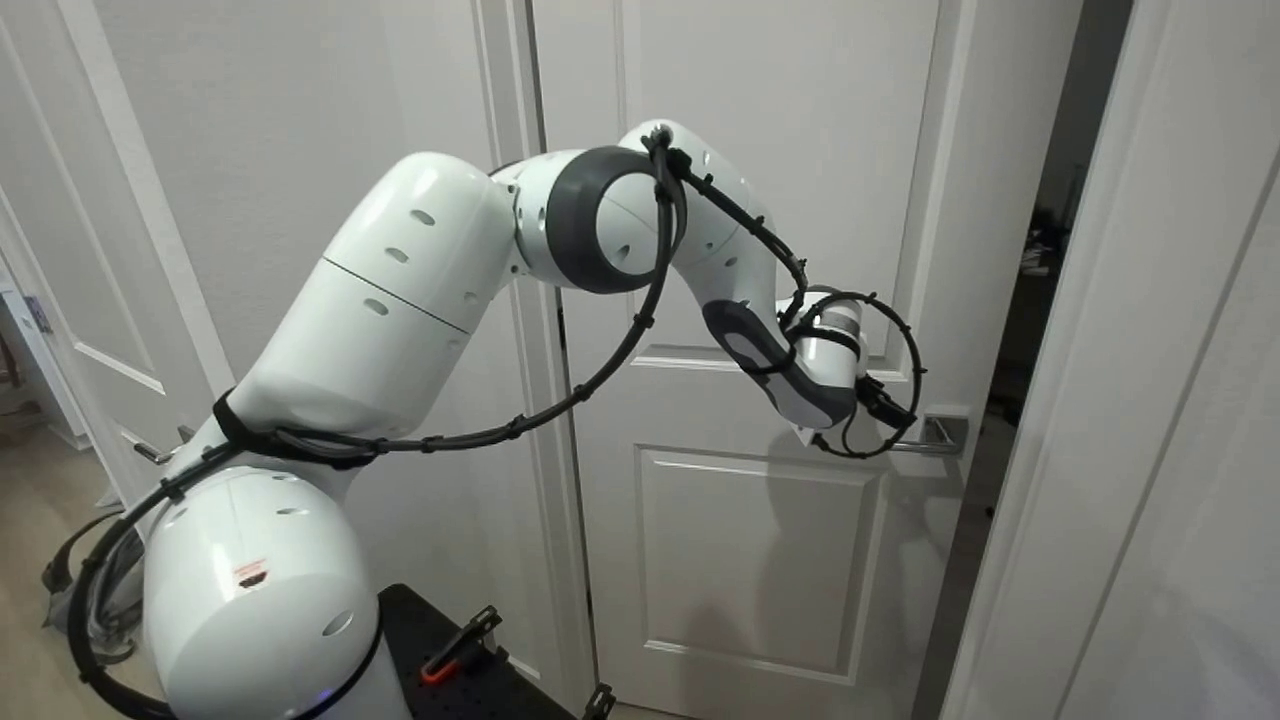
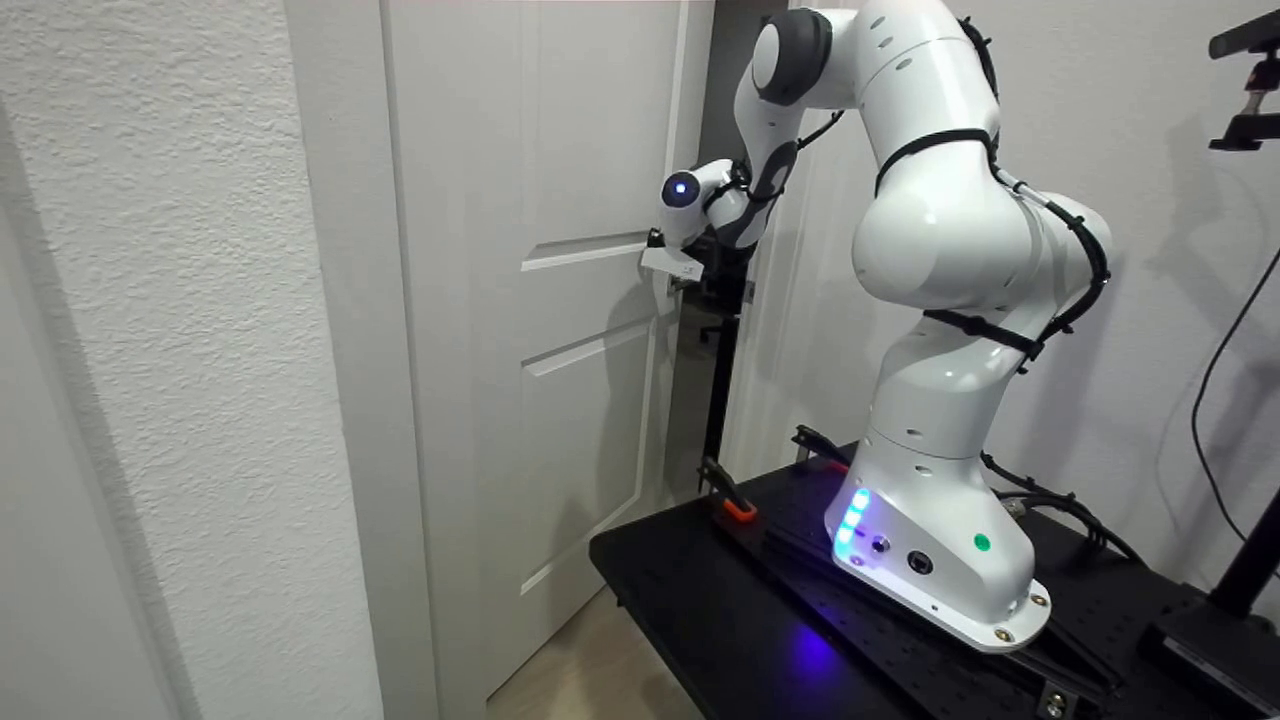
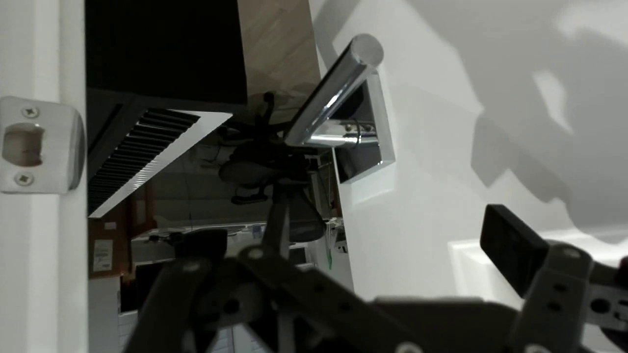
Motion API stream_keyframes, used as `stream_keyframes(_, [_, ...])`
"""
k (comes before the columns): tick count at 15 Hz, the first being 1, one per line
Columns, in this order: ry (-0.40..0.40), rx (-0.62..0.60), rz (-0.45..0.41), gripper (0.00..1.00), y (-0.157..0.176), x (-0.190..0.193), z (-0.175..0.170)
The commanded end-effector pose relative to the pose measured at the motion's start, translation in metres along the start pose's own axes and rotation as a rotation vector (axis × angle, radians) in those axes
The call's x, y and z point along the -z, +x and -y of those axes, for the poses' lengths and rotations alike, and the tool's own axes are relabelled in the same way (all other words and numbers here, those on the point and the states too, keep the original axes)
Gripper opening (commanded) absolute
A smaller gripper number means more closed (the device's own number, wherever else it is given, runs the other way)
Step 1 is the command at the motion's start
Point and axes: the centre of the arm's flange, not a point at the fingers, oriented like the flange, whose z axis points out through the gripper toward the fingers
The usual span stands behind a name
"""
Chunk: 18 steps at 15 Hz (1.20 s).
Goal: Close the door and turn off the light
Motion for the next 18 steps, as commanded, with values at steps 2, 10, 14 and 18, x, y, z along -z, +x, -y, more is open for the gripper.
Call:
stream_keyframes(2, [0.008,0.011,0.036,1.00,-0.038,-0.014,-0.003])
stream_keyframes(10, [-0.028,0.025,0.075,1.00,-0.079,-0.043,-0.017])
stream_keyframes(14, [-0.025,0.001,0.049,1.00,-0.069,-0.045,-0.017])
stream_keyframes(18, [-0.012,-0.019,0.009,1.00,-0.054,-0.043,-0.015])
